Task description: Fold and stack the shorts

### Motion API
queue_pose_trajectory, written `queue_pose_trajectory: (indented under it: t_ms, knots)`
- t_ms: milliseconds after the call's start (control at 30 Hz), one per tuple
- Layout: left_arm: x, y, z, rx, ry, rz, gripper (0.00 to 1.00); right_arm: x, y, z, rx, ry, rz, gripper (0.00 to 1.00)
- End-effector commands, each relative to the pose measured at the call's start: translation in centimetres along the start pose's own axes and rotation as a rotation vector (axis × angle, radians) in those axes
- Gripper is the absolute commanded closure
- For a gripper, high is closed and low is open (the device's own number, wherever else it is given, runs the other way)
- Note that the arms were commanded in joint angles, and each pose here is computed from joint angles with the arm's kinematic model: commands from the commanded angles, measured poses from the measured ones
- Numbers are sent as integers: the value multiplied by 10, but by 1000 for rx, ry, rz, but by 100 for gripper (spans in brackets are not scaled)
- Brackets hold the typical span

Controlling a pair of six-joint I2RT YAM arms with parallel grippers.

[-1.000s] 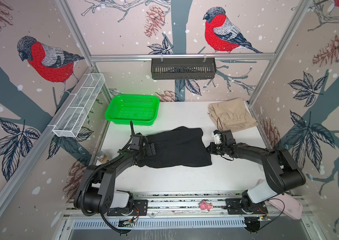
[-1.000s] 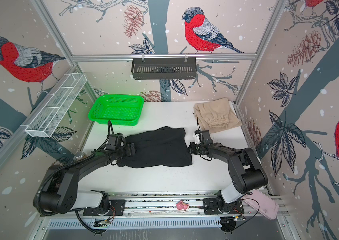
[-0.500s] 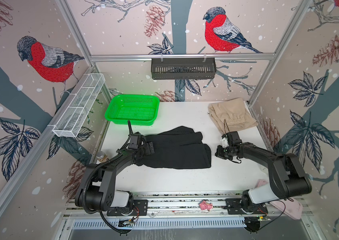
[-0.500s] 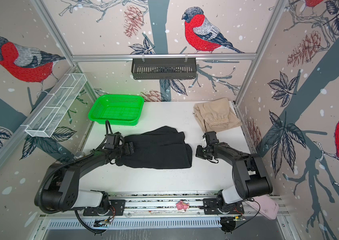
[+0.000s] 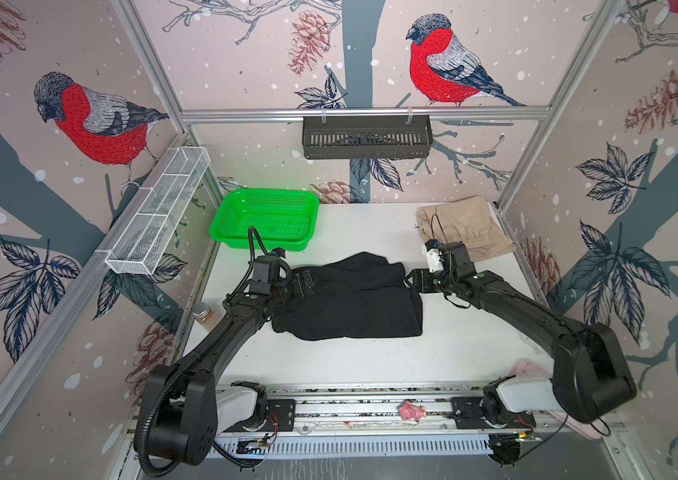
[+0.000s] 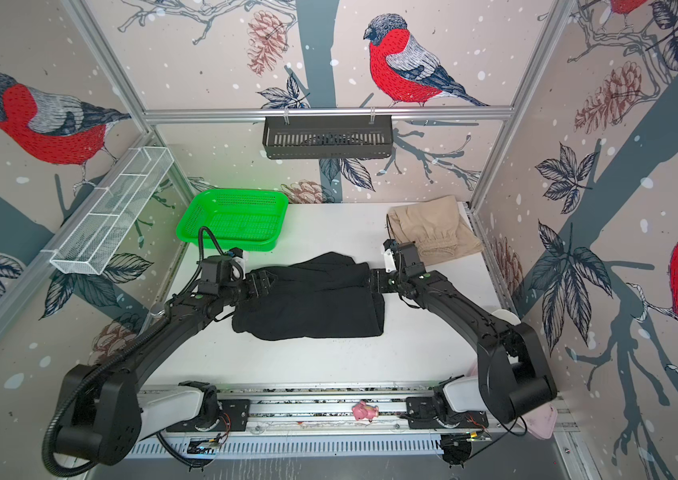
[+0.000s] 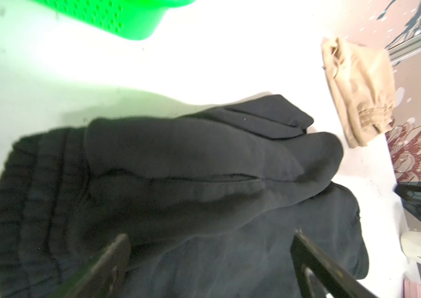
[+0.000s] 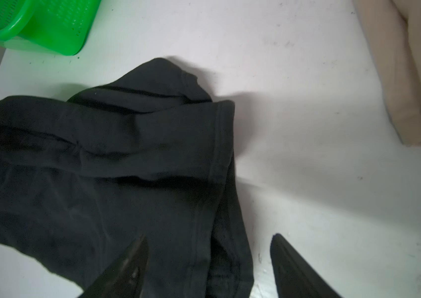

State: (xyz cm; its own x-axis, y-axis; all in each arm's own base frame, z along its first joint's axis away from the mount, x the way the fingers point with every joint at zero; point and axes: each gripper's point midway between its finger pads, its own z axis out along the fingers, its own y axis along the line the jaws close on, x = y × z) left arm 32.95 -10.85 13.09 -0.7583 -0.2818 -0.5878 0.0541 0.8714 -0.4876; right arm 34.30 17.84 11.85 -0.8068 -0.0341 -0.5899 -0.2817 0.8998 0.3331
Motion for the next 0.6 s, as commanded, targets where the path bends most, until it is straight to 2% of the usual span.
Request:
queue_pose_trajectory:
  t_ms: [0, 167, 267, 333, 467, 567]
  knots:
    - [-11, 24, -5, -134, -37, 0, 3, -23, -5, 18, 25, -17, -52, 24]
    - [-41, 56, -7, -256, -112, -39, 3, -42, -7, 65, -18, 30, -77, 23]
    - [-47, 70, 5, -292, -101, -55, 3, -37, -8, 91, -41, 79, -82, 25]
    - [-43, 76, 18, -305, -61, -60, 3, -35, -8, 104, -51, 101, -79, 31]
    - [-34, 85, 41, -309, 19, -60, 3, -39, -1, 113, -101, 110, -62, 58]
    - [-30, 87, 51, -296, 38, -52, 5, -41, 3, 113, -103, 108, -61, 92]
